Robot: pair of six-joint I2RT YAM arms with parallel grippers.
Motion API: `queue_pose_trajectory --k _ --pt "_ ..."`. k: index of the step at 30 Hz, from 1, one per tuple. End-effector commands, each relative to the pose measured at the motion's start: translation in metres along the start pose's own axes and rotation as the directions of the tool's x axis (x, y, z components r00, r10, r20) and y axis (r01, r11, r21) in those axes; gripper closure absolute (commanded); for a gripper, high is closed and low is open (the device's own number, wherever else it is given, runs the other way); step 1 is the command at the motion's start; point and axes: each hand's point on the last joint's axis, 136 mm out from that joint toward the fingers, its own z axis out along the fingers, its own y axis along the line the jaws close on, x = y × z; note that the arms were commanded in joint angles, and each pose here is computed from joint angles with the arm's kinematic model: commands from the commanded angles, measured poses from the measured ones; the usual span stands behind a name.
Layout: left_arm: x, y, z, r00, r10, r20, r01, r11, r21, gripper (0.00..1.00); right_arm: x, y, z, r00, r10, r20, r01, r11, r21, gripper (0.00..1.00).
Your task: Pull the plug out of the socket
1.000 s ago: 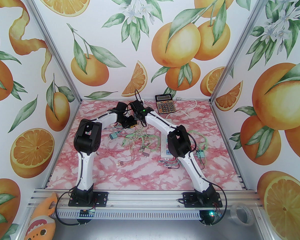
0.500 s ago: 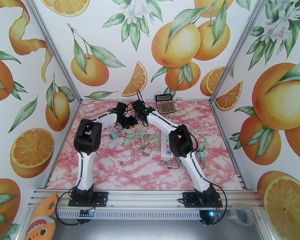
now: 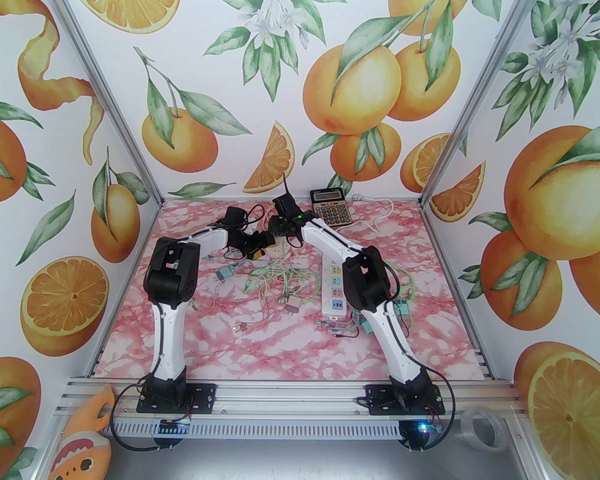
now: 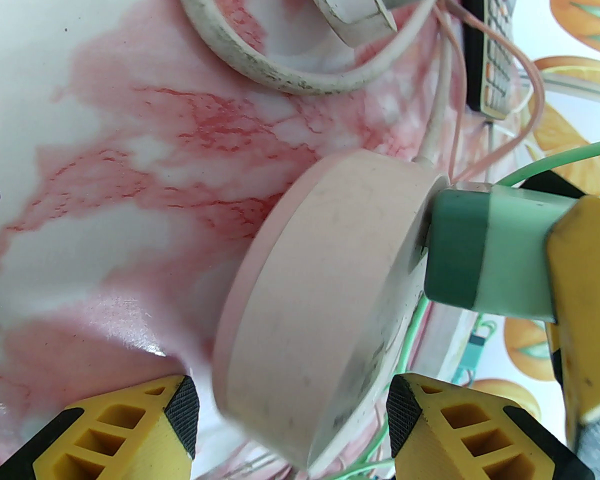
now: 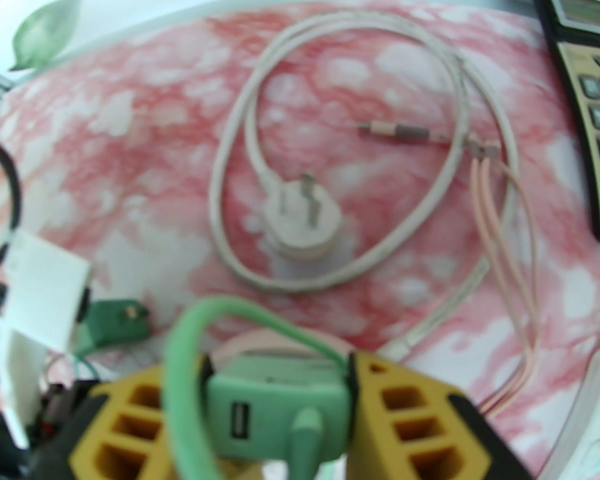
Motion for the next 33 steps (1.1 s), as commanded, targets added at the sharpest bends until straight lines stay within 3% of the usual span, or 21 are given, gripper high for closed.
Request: queue_pose_trajectory --k 1,7,13,21,24,28,31,33 --pt "-0.002 0.000 0.033 0.992 0.124 0.005 -0.124 0.992 0.013 0.40 0.034 0.062 0.001 0.995 -0.057 -0.082 0.041 0.983 -0.181 0.65" --pt "0.008 0.021 0.043 0.998 0.059 -0.002 -0.059 0.998 -0.019 0.59 0.039 0.059 0.004 0.994 -0.060 -0.096 0.043 0.984 -0.176 0.65" --pt "0.012 0.021 0.045 0.999 0.046 -0.013 -0.046 0.999 -0.025 0.66 0.038 0.058 0.003 0.994 -0.063 -0.092 0.046 0.984 -0.170 0.65" --pt "0.024 0.039 0.054 0.998 -0.040 -0.051 0.038 0.999 -0.037 0.71 0.041 0.092 -0.016 0.973 -0.229 -0.029 0.221 0.963 -0.155 0.65" --pt "0.026 0.044 0.053 0.997 -0.050 -0.056 0.047 0.998 -0.052 0.72 0.033 0.073 -0.013 0.991 -0.127 -0.039 0.118 0.977 -0.175 0.66" --pt "0.030 0.054 0.052 0.995 -0.076 -0.065 0.071 0.994 -0.080 0.72 0.001 0.048 -0.021 0.993 0.114 -0.017 -0.114 0.949 -0.294 0.67" --pt "0.031 0.058 0.053 0.994 -0.086 -0.069 0.079 0.993 -0.089 0.72 -0.015 0.041 -0.029 0.984 0.176 0.001 -0.166 0.930 -0.327 0.66" --pt "0.032 0.058 0.055 0.993 -0.087 -0.077 0.080 0.993 -0.089 0.72 -0.019 0.043 -0.034 0.990 0.139 0.020 -0.126 0.944 -0.303 0.66"
